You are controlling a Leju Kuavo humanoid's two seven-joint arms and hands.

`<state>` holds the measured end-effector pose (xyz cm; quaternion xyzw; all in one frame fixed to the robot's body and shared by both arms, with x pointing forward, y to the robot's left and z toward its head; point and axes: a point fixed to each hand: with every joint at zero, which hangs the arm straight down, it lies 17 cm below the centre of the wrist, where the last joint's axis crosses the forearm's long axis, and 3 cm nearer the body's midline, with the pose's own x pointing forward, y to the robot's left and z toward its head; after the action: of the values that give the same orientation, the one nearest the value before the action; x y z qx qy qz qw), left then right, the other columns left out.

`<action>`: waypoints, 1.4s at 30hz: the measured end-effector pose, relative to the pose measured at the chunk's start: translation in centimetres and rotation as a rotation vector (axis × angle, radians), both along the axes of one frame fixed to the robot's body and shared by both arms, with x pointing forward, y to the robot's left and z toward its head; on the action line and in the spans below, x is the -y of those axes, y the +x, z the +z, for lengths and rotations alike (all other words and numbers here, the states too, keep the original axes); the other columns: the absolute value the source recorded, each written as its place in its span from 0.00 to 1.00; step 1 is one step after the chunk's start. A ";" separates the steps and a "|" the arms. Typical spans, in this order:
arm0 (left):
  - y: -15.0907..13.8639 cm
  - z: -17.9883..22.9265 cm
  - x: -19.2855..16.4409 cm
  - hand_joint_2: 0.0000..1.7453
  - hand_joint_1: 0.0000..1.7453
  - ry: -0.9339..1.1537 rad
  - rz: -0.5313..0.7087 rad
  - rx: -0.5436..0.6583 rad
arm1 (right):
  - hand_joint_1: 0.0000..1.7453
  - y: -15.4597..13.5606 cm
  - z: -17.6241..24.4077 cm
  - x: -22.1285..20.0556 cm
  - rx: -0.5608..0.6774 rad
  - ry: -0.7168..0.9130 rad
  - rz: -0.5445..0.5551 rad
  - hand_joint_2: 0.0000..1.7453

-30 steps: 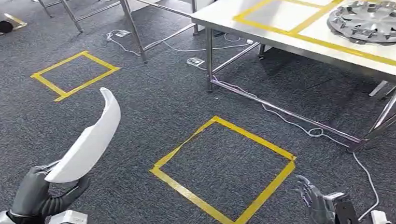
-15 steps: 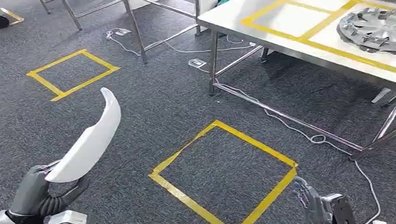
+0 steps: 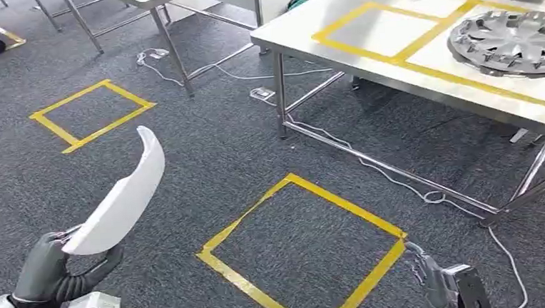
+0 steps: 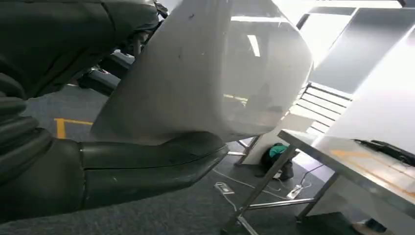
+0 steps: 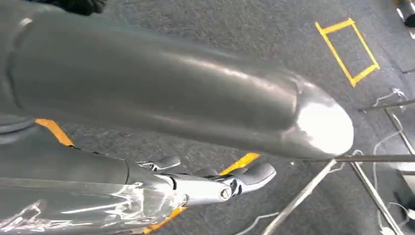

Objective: Take the parts from the cabinet and place them on the table.

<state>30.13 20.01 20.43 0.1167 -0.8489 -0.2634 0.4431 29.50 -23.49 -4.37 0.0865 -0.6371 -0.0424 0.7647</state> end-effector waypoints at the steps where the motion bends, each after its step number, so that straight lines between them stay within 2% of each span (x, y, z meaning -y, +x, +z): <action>1: 0.0 0.0 0.0 1.00 1.00 0.000 0.000 0.000 | 0.00 0.0 0.0 -0.1 0.001 0.000 0.002 0.00; 42: 0.0 0.0 -0.1 1.00 1.00 -0.001 0.008 -0.012 | 0.00 0.5 -0.1 -0.6 -0.012 -0.005 0.016 0.00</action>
<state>30.08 20.13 20.43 0.1182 -0.8460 -0.2618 0.4492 29.99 -22.91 -4.45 0.0895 -0.6321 -0.0353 0.7689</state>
